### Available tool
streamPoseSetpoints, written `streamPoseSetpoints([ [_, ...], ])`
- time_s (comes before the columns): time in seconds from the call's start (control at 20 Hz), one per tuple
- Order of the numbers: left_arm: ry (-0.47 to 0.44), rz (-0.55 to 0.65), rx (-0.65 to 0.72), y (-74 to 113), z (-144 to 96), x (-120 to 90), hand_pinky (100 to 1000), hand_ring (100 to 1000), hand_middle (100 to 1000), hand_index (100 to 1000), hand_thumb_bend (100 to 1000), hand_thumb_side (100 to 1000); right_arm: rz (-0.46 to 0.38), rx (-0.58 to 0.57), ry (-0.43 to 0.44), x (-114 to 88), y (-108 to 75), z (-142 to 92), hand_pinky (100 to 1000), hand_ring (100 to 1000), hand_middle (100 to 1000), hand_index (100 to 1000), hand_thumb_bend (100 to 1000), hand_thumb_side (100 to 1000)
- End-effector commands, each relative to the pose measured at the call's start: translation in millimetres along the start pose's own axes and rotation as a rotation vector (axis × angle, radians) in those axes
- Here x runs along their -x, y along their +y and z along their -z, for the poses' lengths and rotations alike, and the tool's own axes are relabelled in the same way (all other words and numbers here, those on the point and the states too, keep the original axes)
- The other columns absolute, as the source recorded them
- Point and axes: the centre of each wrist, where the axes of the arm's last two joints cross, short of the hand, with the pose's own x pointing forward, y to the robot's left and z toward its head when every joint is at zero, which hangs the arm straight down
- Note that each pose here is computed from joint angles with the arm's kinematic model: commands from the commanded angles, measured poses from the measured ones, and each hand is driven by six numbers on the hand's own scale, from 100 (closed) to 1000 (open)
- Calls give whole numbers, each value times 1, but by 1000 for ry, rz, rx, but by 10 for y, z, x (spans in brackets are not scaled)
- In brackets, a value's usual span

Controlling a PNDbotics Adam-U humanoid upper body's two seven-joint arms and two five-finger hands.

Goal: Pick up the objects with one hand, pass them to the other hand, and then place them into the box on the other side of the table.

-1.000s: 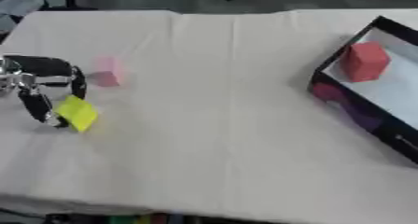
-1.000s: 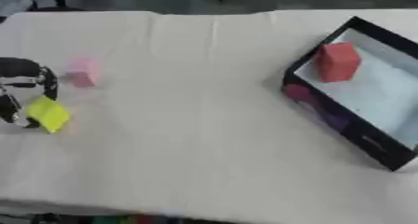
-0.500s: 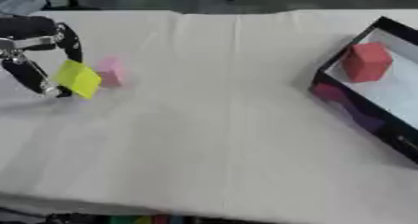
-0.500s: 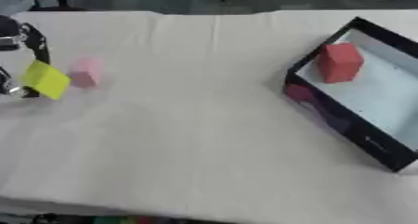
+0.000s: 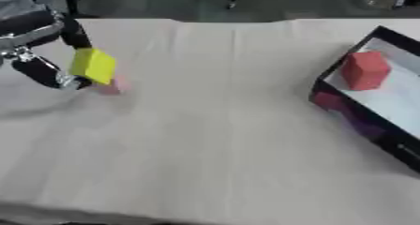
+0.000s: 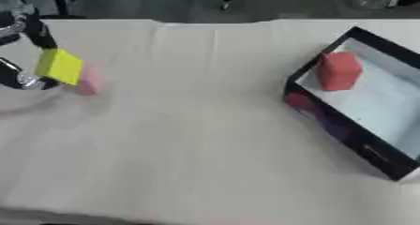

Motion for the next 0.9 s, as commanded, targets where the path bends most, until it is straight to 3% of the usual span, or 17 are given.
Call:
streamPoseSetpoints([
  [0.05, 18, -66, -79, 45, 10, -26, 660, 579, 494, 566, 347, 100, -46, -86, -107, -261, 152, 66, 956, 1000, 909, 989, 100, 486],
  [0.1, 21, -92, -91, 8, 24, -38, 657, 577, 495, 567, 361, 100, -50, -115, -135, -316, 226, 88, 955, 1000, 914, 988, 100, 389],
  [0.15, 24, -114, -101, -25, 34, -47, 655, 576, 495, 568, 336, 100, -56, -143, -157, -360, 295, 107, 954, 1000, 917, 987, 100, 420],
  [0.5, 16, -270, -173, -251, 92, -118, 638, 558, 494, 570, 278, 100, -94, -340, -279, -538, 814, 239, 948, 1000, 931, 985, 100, 272],
  [0.55, 12, -286, -186, -276, 98, -134, 635, 553, 495, 570, 271, 100, -102, -363, -296, -559, 875, 257, 946, 1000, 932, 984, 100, 197],
  [0.6, 7, -301, -200, -297, 102, -150, 635, 550, 493, 570, 265, 100, -108, -384, -313, -579, 932, 274, 945, 1000, 936, 984, 100, 251],
  [0.7, -8, -322, -232, -337, 109, -193, 634, 543, 493, 571, 253, 100, -120, -425, -340, -611, 1044, 308, 944, 1000, 940, 986, 100, 261],
  [0.9, -57, -345, -291, -411, 119, -310, 626, 537, 495, 574, 237, 100, -140, -500, -375, -652, 1266, 378, 942, 1000, 943, 983, 100, 207],
])
